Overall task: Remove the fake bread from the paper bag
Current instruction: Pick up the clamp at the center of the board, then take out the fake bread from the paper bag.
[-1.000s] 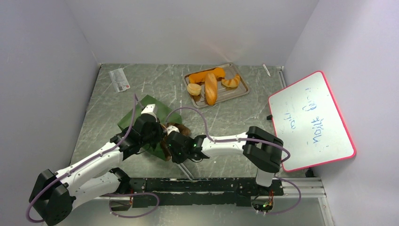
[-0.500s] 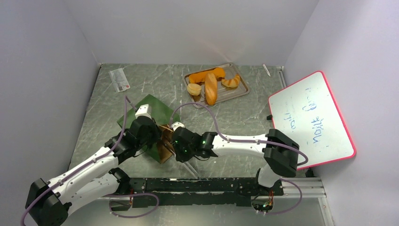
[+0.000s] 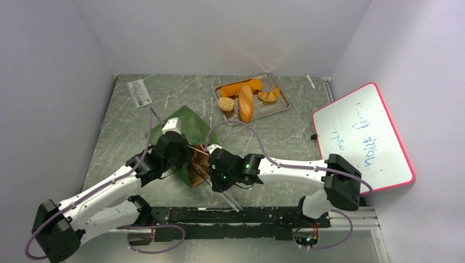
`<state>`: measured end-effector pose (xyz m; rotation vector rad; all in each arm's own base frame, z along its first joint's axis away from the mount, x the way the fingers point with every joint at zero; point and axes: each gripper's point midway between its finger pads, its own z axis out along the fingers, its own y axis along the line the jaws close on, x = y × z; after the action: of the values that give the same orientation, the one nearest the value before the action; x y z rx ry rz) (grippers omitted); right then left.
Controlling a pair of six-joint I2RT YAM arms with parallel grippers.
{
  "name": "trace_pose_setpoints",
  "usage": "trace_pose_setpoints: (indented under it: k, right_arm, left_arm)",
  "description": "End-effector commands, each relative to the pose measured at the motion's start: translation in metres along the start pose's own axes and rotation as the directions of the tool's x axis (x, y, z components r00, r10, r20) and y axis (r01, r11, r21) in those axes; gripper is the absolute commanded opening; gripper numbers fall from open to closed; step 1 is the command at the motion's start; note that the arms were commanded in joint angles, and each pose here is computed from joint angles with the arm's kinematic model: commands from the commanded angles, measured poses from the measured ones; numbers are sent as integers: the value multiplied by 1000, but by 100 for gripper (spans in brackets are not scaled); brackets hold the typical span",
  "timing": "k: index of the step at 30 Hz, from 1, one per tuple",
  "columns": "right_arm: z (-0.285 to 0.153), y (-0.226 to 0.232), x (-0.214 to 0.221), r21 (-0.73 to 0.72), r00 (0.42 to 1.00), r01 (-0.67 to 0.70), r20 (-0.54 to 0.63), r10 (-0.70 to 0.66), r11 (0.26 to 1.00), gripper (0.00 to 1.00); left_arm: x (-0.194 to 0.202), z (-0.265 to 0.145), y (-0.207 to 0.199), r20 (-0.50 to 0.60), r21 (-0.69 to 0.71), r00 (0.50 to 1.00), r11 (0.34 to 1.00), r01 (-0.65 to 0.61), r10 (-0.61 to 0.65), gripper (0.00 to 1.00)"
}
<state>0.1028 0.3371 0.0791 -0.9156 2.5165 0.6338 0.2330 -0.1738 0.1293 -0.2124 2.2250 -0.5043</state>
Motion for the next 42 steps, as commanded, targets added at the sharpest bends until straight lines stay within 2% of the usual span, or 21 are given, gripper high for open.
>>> trace_pose_setpoints:
  k: [1, 14, 21, 33, 37, 42]
  right_arm:
    - [-36, -6, 17, 19, 999, -6, -47, 7, 1000, 0]
    - [-79, -13, 33, 16, 998, -49, -45, 49, 999, 0]
    - [-73, -19, 30, 41, 998, -57, -30, 58, 998, 0]
    - [-38, -44, -39, 34, 982, -187, 34, 185, 982, 0]
    - [-29, -42, -51, 24, 982, -187, 27, 186, 982, 0]
    - [-45, -39, -51, 11, 979, -201, 42, 200, 980, 0]
  left_arm:
    - [-40, 6, 46, 173, -263, 984, 961, 80, -35, 7]
    - [-33, 16, 60, 160, -368, 984, 920, 132, -77, 7]
    - [-28, 20, 55, 118, -368, 991, 925, 96, -56, 7]
    - [-19, 5, 38, 131, -229, 991, 973, 37, -7, 7]
    - [-19, -2, 44, 136, -241, 991, 970, 42, -9, 7]
    - [-22, -9, 51, 155, -271, 988, 960, 63, -21, 7]
